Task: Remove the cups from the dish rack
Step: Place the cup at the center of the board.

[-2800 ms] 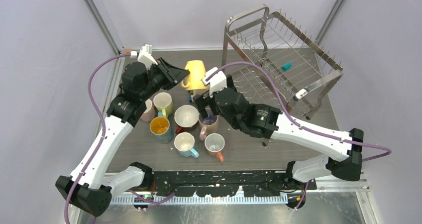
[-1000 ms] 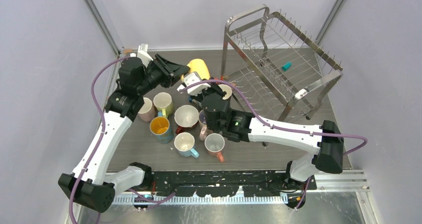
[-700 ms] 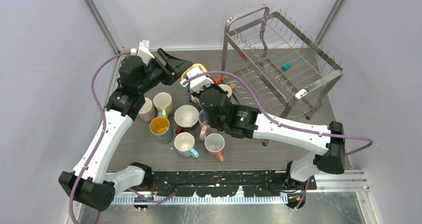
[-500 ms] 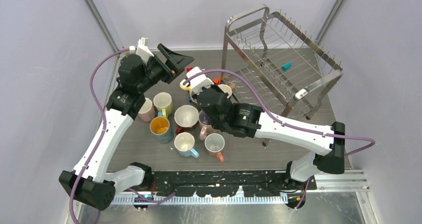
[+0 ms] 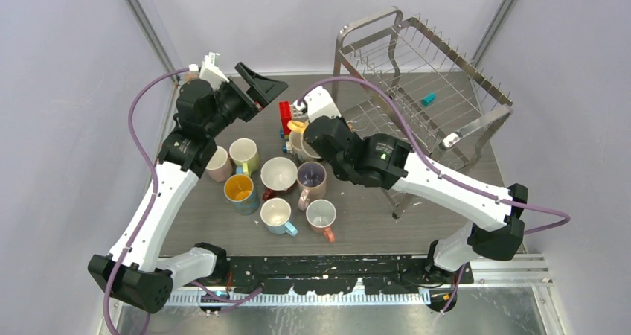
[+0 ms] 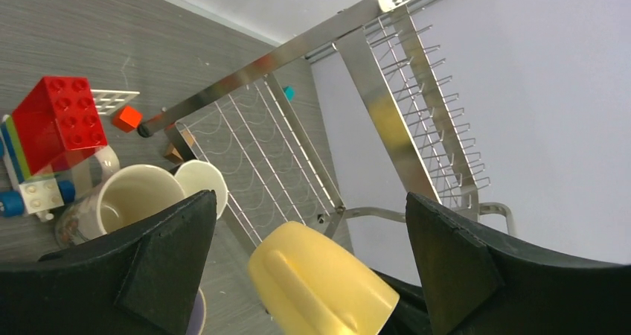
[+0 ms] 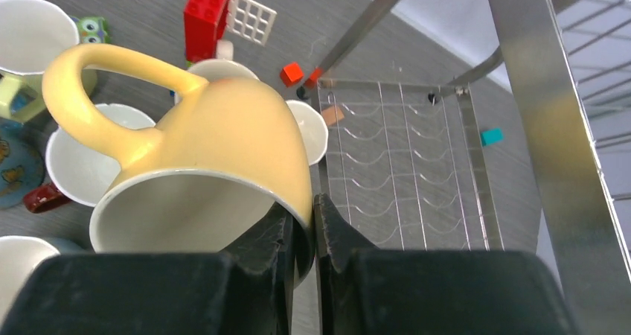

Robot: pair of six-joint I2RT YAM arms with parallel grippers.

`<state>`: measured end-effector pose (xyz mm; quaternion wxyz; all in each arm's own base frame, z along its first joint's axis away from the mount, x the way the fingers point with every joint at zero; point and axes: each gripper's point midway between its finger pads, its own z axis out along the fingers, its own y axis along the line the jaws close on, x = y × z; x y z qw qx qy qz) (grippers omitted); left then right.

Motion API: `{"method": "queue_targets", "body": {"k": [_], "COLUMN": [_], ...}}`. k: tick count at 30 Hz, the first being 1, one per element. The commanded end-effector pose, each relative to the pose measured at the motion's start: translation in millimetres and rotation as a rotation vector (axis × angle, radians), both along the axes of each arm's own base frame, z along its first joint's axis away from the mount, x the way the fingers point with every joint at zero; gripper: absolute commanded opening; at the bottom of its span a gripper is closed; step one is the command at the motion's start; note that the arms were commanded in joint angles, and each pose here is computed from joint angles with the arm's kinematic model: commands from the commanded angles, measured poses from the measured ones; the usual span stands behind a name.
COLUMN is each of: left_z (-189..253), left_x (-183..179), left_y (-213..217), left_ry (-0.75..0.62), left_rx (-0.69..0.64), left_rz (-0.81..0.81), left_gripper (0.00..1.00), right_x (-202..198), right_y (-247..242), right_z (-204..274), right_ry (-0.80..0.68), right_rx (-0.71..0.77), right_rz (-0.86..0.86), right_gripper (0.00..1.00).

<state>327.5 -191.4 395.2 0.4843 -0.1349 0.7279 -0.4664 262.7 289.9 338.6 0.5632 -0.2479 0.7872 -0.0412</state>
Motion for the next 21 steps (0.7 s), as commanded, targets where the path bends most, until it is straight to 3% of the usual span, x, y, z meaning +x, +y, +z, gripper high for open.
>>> {"method": "queue_targets", "body": {"k": [1,8,21], "left_z": [17.9,17.1,9.5], "left_x": [0.9,0.1,-3.1], "left_y": [7.0,9.8,9.6], "left_ry": [-0.076,-0.090,-0.089], "left_rx": [0.046,0.082,0.095], "left_rz": [0.029,0.033,0.022], "left_gripper": [1.00,1.00,1.00], "right_x": [-7.1,-19.9,-44.0], "right_y": [-23.7,-39.4,-61.6], "right_z": [10.6,-26.9,-85.3], "right_ry": [0.102,0.299,0.490], "right_rx": [0.133,0.113,0.061], "right_rz": [-0.068,-0.092,-0.149], "right_gripper": [0.01,0.01,0.01]}}
